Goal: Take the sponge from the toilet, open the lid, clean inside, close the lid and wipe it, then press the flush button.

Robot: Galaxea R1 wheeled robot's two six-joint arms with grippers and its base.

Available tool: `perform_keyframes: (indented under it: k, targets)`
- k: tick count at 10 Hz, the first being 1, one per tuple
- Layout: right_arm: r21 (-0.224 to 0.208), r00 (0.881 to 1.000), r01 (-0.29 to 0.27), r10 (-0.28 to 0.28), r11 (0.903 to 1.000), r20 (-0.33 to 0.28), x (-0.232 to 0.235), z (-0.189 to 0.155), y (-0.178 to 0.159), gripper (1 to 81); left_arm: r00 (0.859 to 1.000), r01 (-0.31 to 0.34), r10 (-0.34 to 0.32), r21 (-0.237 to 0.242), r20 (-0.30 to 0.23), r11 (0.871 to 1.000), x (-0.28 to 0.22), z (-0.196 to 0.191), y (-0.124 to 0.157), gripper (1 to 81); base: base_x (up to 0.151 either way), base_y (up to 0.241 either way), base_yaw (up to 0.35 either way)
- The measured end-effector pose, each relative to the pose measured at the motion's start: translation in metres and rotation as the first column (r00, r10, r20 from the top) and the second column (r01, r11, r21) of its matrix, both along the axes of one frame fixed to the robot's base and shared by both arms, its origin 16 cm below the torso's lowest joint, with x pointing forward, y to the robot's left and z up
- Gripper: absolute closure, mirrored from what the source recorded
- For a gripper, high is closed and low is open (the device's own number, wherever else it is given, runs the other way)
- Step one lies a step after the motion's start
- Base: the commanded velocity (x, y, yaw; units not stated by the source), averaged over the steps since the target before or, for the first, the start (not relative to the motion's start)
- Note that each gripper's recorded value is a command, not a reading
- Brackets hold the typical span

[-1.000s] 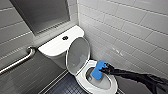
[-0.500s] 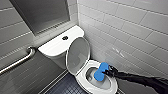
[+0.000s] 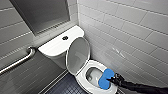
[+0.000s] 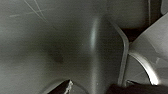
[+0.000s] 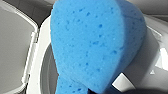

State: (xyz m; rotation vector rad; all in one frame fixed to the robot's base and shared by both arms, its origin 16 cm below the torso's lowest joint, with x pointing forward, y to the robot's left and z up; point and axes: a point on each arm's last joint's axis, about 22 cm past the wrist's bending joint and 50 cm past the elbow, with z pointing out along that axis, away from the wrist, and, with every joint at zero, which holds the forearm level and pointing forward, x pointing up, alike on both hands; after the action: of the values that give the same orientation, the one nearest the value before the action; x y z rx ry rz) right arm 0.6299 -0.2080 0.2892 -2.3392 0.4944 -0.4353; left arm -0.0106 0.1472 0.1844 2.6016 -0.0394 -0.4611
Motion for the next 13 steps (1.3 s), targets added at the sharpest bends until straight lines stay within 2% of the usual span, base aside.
perform_keyframes:
  k: [4, 7, 10, 13]
  targets:
    - [0.023, 0.998, 0.06, -0.06, 0.9979, 0.009, -0.027, 0.025, -0.038, 81.1, 1.0, -0.002, 0.002, -0.002, 0.0, 1.0, 0.0, 0.0, -0.002, 1.0, 0.0, 0.0, 0.0]
    - [0.034, 0.995, 0.099, -0.098, 0.9945, -0.034, -0.08, 0.03, -0.059, 81.1, 1.0, -0.002, 0.002, -0.005, 0.0, 1.0, 0.0, 0.0, -0.004, 1.0, 0.0, 0.0, 0.0]
    - [0.051, 0.989, 0.138, -0.134, 0.9892, -0.068, -0.124, 0.035, -0.064, 81.1, 1.0, -0.003, 0.003, -0.011, 0.001, 1.0, 0.0, 0.001, -0.009, 1.0, 0.0, 0.0, 0.0]
    - [0.106, 0.985, 0.147, -0.136, 0.9835, -0.103, -0.157, 0.056, -0.048, 81.1, 1.0, -0.004, 0.004, -0.011, 0.004, 1.0, 0.001, 0.001, -0.009, 1.0, 0.0, 0.0, 0.0]
